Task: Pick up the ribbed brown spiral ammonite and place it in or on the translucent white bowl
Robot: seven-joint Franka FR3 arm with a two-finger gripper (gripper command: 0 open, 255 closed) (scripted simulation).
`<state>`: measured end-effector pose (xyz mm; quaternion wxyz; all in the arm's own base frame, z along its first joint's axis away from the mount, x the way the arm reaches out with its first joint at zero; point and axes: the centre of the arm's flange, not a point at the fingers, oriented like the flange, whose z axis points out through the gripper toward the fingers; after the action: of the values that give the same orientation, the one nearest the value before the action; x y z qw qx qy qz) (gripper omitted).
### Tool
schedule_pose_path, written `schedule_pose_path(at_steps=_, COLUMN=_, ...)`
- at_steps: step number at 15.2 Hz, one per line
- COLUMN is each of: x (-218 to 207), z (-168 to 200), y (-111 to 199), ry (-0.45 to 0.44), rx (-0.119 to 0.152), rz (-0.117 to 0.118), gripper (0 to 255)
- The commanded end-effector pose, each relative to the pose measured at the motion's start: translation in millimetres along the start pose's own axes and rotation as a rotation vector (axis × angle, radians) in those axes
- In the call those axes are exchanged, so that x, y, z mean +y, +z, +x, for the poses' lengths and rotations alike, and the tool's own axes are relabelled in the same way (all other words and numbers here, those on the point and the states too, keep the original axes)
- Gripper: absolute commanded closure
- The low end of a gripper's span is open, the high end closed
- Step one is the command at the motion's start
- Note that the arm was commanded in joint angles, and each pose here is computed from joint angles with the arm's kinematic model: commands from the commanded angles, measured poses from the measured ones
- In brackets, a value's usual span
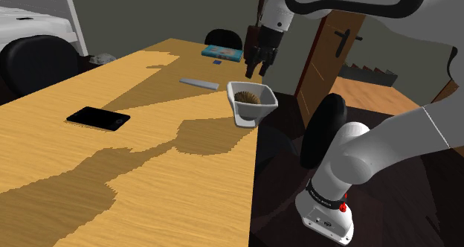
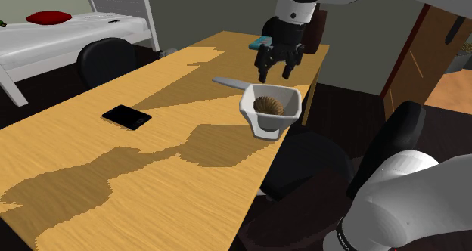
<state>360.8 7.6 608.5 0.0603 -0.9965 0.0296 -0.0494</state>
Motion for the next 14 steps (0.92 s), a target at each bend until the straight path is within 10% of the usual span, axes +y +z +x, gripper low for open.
schedule_pose_path(at_steps=1, x=0, z=0, y=0, ry=0.000, rx=0.000, rz=0.000, gripper=0)
schedule_pose_path(at_steps=14, x=0, z=0, y=-50, ry=0.000, rx=0.000, rz=0.000, gripper=0)
